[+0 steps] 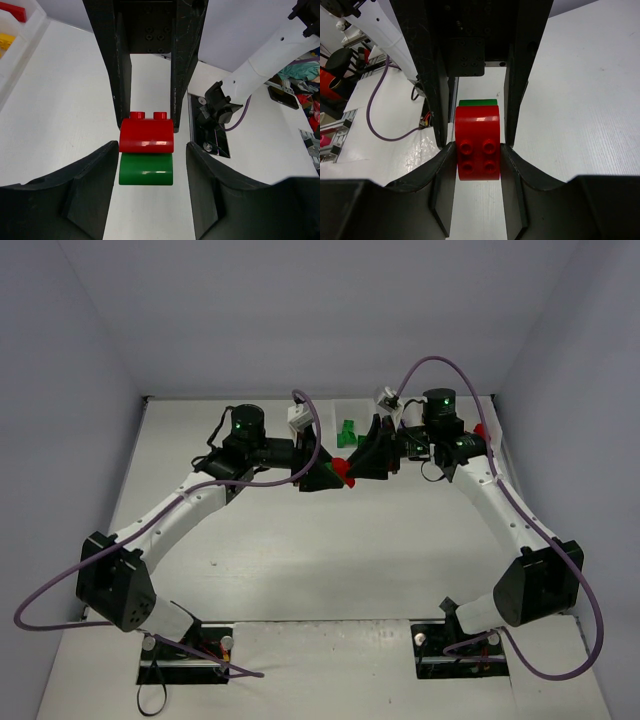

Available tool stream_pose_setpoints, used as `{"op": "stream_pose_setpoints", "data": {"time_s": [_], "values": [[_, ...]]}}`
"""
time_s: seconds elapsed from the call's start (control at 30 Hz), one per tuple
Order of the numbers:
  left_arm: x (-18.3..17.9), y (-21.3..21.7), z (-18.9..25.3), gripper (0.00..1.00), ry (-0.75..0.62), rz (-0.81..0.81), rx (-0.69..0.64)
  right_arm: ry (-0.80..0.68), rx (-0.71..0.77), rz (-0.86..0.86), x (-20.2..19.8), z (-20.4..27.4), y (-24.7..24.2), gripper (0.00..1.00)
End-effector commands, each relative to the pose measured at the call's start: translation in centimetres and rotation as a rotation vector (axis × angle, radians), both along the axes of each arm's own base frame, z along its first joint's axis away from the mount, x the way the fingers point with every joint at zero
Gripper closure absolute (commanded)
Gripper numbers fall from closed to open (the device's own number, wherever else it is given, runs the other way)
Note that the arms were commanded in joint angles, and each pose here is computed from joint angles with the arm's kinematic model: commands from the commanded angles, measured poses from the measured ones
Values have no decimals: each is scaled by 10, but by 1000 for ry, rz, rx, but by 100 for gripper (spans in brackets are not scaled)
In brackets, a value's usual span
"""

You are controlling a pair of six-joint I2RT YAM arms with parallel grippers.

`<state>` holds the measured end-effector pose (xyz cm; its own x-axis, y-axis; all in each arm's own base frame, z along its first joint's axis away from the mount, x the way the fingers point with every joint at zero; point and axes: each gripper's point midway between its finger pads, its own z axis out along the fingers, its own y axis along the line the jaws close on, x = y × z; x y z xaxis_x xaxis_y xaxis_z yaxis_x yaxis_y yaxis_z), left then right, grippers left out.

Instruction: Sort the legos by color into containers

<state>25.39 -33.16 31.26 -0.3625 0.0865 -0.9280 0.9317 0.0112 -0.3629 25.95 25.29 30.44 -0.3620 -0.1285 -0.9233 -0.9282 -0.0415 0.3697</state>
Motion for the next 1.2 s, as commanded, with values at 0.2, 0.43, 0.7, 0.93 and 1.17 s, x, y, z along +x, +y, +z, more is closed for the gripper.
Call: {"op": "stream_pose_setpoints", "data": {"time_s": [0.2,0.43,0.7,0.93,1.17], "values": [[-5,1,26,55,-93,-41,-58,-93,29,18,5,18,5,100],[-7,1,20,87,-95,-61,-53,-93,28,17,8,19,6,100],[-12,5,7,100,-85,-63,-29,-107,26,-55,26,24,-11,100],[-21,16,-20,100,-48,-43,20,-113,15,-229,71,37,-55,100],[-8,20,-41,100,7,88,49,47,-251,-1038,204,-29,-184,100]]}}
